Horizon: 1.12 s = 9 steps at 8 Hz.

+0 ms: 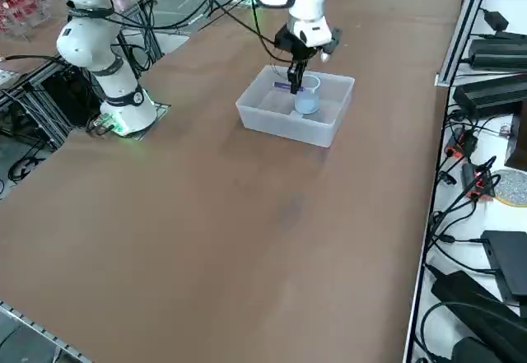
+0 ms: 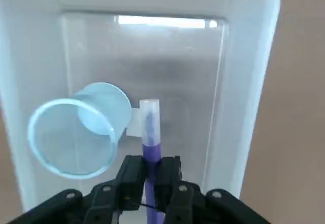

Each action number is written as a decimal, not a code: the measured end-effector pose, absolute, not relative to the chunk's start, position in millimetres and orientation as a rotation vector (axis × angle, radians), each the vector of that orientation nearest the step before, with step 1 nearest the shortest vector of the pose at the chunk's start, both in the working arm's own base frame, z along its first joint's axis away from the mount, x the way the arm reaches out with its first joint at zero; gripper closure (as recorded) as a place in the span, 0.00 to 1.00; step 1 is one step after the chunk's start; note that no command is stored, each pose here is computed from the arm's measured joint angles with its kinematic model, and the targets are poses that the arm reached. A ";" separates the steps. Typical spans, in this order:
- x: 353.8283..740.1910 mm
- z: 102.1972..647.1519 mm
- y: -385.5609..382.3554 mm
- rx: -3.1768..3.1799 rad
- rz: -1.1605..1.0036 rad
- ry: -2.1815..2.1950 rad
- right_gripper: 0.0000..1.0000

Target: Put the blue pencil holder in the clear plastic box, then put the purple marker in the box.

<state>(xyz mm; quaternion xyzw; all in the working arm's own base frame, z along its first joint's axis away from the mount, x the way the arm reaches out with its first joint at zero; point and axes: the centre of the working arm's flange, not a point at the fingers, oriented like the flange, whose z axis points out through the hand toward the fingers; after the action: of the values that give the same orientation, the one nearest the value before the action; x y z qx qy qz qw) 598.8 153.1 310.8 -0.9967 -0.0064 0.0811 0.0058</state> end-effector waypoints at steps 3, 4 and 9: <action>597.8 272.5 145.1 -3.132 0.268 0.003 0.85; 595.6 258.2 142.8 -3.136 0.267 0.008 0.85; 591.2 217.7 139.7 -3.149 0.307 0.014 0.85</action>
<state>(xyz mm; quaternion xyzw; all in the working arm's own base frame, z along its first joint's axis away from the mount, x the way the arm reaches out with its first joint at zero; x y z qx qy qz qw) 591.2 139.7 217.7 -0.9952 0.0044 0.0970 -0.0111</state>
